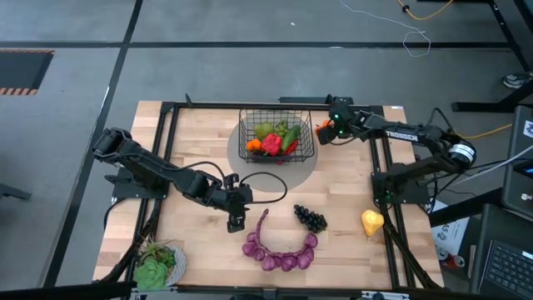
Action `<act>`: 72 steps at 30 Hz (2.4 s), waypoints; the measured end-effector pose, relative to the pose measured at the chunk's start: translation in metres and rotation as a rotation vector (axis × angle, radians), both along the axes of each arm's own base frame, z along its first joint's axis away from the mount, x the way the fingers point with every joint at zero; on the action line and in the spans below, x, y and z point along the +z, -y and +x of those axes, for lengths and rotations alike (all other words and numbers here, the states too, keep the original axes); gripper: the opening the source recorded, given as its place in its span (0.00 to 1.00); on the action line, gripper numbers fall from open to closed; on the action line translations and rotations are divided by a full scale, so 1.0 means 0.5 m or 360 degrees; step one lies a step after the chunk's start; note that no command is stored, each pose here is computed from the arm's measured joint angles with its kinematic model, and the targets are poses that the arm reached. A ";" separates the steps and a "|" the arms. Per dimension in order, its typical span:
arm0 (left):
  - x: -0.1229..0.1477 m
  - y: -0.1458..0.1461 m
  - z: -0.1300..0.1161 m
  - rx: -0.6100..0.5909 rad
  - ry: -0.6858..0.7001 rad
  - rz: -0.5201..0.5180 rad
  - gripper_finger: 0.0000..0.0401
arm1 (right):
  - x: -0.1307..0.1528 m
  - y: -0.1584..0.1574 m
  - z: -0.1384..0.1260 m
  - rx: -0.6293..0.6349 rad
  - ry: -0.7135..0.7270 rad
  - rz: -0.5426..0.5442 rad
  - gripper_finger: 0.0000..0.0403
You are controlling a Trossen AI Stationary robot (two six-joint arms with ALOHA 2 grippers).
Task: Build produce basket
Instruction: Put the tangerines into the black wire basket
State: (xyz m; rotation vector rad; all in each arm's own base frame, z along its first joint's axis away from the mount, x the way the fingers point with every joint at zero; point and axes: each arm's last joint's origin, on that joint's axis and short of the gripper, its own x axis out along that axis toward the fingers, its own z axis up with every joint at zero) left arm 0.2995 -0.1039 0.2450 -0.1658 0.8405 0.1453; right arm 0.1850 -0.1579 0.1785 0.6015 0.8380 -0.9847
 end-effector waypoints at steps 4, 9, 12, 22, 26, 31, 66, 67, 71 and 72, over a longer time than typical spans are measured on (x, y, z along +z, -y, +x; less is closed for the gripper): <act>0.000 0.000 0.000 0.0000 0.0000 0.0001 0.27 | -0.004 0.011 0.014 0.0092 0.0022 -0.0078 0.45; 0.000 0.000 0.000 0.0002 0.0001 0.0002 0.27 | -0.001 0.015 0.019 0.0154 0.0027 -0.0147 0.45; 0.000 0.000 0.000 0.0006 0.0003 0.0008 0.27 | -0.001 0.016 0.018 0.0080 0.0050 -0.0136 0.45; 0.000 0.000 0.000 0.0009 0.0004 0.0009 0.27 | -0.005 0.031 -0.003 -0.0146 0.0089 -0.0048 0.60; 0.000 0.000 0.000 0.0009 0.0004 0.0009 0.27 | -0.008 0.034 -0.005 -0.0198 0.0108 -0.0029 0.71; 0.000 0.000 0.000 0.0010 0.0003 0.0009 0.27 | -0.035 0.039 0.001 -0.0197 0.0037 0.0028 0.78; -0.001 -0.001 -0.001 0.0011 -0.0007 0.0012 0.27 | -0.125 0.072 0.031 -0.0179 -0.0074 0.0034 0.41; -0.001 -0.001 -0.001 0.0011 -0.0007 0.0011 0.27 | -0.122 0.070 0.029 -0.0174 -0.0072 0.0033 0.41; -0.001 -0.001 -0.001 0.0011 -0.0007 0.0011 0.27 | -0.093 0.058 0.018 -0.0139 -0.0061 0.0030 0.40; -0.001 -0.001 -0.001 0.0011 -0.0007 0.0011 0.27 | -0.079 0.057 0.017 -0.0141 -0.0035 0.0003 0.40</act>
